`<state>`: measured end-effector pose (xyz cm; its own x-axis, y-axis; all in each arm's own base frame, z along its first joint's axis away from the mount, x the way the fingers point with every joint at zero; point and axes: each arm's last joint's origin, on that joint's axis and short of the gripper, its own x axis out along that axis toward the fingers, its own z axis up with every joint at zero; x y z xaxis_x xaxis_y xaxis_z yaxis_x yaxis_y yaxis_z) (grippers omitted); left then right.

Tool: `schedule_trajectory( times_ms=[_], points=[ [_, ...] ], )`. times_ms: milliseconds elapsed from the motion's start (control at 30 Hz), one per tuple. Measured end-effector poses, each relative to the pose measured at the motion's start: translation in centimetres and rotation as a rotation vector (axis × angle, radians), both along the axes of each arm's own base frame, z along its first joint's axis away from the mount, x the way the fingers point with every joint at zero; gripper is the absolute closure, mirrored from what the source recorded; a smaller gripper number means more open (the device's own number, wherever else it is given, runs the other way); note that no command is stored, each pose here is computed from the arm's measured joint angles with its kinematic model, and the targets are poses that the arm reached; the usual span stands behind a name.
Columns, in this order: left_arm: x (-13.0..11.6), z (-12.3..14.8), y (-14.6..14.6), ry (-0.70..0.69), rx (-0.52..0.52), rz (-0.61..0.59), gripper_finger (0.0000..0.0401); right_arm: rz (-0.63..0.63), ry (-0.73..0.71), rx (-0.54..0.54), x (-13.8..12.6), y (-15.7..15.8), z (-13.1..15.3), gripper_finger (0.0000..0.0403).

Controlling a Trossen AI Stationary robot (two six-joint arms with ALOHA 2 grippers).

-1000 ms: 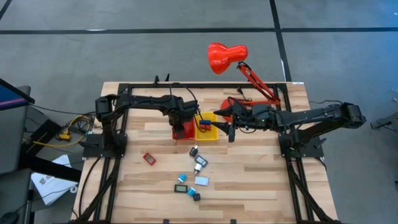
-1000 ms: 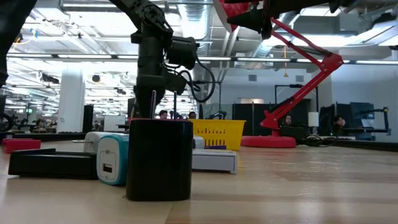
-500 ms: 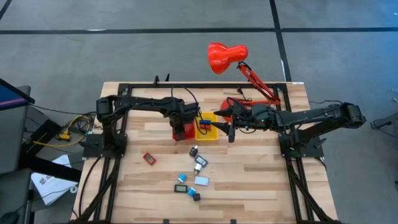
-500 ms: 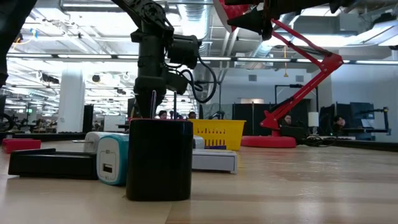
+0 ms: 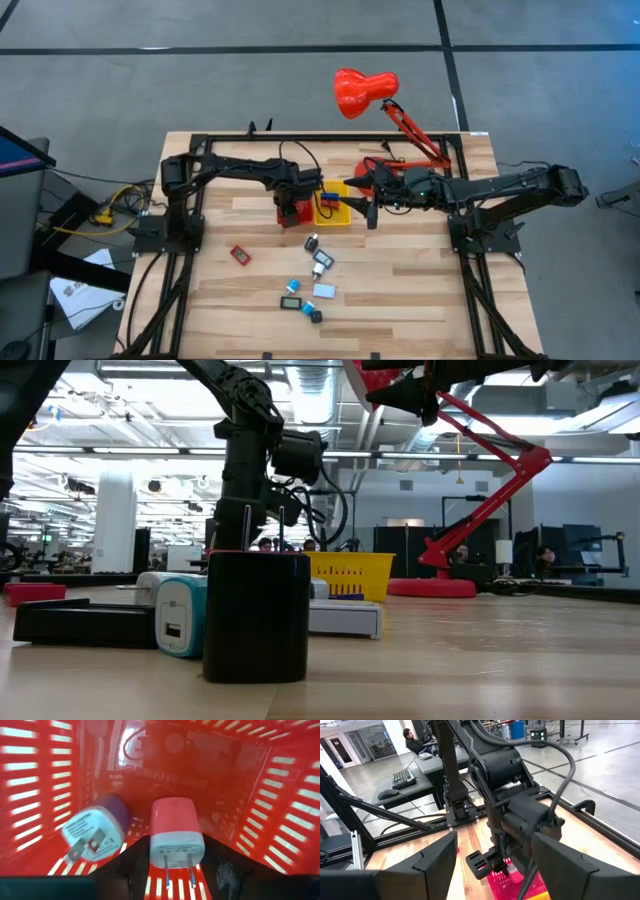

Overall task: Pick & Place Office items
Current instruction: Put the red charger adapter into the red basket, then put the red digital timer into the yellow basket

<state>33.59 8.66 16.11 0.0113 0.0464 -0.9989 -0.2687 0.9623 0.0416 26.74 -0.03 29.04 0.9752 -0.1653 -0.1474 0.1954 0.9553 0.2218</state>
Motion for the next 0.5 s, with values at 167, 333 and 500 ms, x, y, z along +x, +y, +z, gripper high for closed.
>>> schedule_trajectory(
  times_ms=[167,333,500],
  points=[
    [-0.05,0.37,-0.01,-0.012,0.003,0.001,0.0221,0.000,-0.001,0.000,0.00,0.01,0.01,0.0154],
    [-0.05,0.37,-0.02,-0.012,0.002,0.001,0.0218,0.001,0.001,-0.002,0.00,0.01,0.00,0.0154],
    [-0.26,0.52,-0.07,0.002,-0.001,-0.015,0.0218,0.001,0.002,-0.002,0.00,0.01,-0.01,0.0154]
  ],
)
